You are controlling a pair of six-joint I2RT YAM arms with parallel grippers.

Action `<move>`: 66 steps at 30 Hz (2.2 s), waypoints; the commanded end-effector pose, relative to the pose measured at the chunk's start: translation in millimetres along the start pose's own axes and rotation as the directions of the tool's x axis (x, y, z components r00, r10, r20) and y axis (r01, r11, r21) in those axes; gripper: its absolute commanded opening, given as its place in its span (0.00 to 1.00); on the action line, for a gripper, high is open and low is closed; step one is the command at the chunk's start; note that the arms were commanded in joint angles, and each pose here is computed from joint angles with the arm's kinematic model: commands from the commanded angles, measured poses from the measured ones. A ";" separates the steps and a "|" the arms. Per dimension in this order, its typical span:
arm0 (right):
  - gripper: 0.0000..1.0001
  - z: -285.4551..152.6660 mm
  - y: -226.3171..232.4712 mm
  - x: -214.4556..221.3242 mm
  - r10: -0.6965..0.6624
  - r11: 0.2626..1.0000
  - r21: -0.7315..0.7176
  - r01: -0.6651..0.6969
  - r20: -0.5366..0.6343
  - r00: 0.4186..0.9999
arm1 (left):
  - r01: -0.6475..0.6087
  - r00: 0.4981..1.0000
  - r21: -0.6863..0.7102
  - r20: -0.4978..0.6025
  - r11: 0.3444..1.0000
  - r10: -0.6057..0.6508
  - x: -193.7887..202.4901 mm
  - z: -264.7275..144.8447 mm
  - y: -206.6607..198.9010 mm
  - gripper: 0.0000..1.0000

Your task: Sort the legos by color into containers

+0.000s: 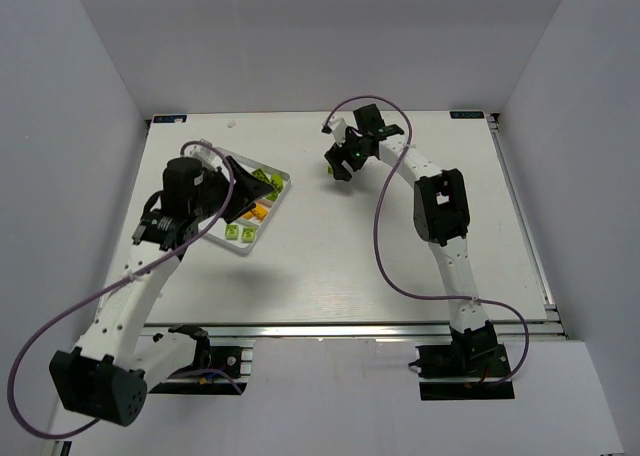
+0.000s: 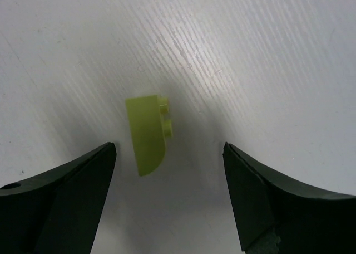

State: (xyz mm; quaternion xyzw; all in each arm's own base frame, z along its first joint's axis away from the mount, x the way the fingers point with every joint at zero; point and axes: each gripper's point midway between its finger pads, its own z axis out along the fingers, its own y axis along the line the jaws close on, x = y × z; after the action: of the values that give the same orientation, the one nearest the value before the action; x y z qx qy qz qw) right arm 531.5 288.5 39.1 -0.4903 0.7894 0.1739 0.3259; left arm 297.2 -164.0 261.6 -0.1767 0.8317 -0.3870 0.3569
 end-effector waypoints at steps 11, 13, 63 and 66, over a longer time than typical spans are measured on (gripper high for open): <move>0.41 13.9 10.6 -31.3 -0.050 0.997 -0.052 0.058 0.139 0.989 | 0.052 0.997 -0.106 0.070 0.993 -0.045 6.1 -32.5 18.8 0.80; 0.35 11.4 16.2 -34.2 -0.050 0.995 -0.075 0.062 0.150 0.987 | 0.047 0.996 -0.101 0.080 0.994 -0.039 5.3 -36.2 17.2 0.81; 0.59 6.6 289.1 -249.4 0.040 0.946 -0.286 0.152 0.569 0.821 | -0.076 0.972 0.025 0.224 0.997 0.068 -8.0 -112.7 -29.8 0.81; 0.26 -30.4 242.5 -235.5 0.105 0.959 -0.280 0.055 0.528 0.843 | -0.092 0.975 0.053 0.207 0.994 0.079 -6.1 -103.2 -31.4 0.79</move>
State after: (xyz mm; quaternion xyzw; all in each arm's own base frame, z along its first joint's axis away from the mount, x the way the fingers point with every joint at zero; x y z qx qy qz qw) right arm 332.3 589.8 119.3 -0.4989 0.6448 0.4253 0.3930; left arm 221.1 -116.8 330.2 -0.1980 0.7916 -0.3564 0.4552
